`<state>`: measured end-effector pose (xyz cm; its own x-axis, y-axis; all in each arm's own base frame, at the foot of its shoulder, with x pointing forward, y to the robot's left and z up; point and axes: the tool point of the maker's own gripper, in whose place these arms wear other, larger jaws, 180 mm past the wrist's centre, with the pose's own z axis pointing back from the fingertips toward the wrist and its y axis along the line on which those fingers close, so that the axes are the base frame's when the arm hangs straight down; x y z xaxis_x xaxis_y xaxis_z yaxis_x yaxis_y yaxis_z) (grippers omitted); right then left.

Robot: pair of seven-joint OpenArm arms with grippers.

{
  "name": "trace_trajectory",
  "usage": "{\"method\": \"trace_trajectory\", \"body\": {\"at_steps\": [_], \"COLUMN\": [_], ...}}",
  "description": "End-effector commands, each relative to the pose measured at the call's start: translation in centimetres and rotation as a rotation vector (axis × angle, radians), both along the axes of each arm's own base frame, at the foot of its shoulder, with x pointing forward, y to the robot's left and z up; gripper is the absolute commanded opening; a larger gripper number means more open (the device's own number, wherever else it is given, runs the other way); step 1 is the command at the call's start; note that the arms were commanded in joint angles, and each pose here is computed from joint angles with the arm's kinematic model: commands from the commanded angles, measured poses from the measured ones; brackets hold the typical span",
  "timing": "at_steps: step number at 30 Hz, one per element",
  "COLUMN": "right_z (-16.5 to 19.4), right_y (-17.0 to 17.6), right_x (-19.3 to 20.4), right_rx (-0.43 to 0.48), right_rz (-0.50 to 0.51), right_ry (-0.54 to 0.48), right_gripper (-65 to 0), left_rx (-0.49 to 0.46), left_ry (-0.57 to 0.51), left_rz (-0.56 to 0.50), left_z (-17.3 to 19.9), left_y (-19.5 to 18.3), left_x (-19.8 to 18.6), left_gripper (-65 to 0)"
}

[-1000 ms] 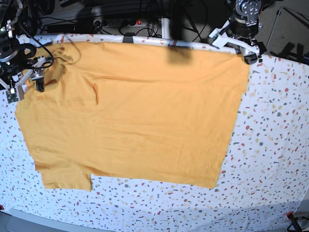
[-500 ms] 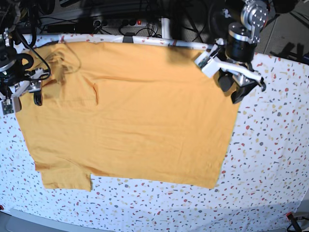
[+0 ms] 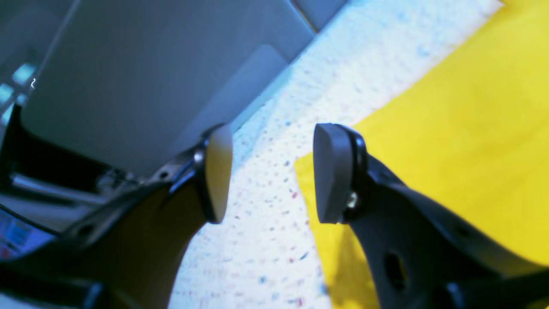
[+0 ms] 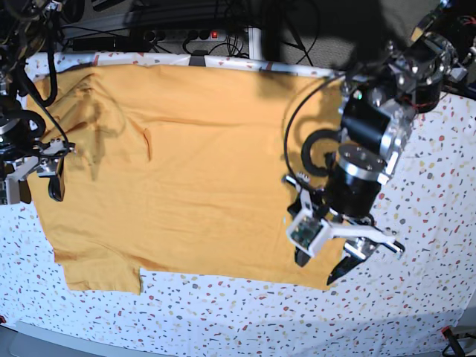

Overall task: Fold the T-shirt properly
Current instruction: 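Release the shoulder corner and move the left gripper to the hem corner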

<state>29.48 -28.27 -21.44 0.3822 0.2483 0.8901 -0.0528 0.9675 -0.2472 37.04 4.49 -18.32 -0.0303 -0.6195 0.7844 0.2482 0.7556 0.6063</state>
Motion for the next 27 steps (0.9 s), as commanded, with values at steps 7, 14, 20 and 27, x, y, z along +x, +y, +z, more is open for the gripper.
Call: {"method": "trace_trajectory", "body": {"at_steps": [7,14,20,27], "right_z": [1.9,1.7,0.9,-0.6], "right_y": [0.7,0.6,0.4,0.1], "right_x": [0.7,0.6,0.3,-0.4], "right_rx": [0.016,0.015,0.013,0.01], "right_rz": [0.028,0.025,0.014,-0.007], "right_ry": [-0.076,-0.065,-0.019,0.071], "right_gripper": [-30.0,-30.0,-30.0,-30.0], "left_rx": [-0.097,-0.158,-0.304,-0.499], "left_ry": [0.107,0.263,0.497,0.632], "left_rz": [0.058,0.08,0.118,0.14], "left_z": [-1.8,-5.4,-11.2,-16.5], "left_y": [1.5,4.0,6.0,6.3], "left_x": [8.6,15.3,18.6,18.1], "left_gripper": [-35.4,-35.4,-35.4,-35.4]}}
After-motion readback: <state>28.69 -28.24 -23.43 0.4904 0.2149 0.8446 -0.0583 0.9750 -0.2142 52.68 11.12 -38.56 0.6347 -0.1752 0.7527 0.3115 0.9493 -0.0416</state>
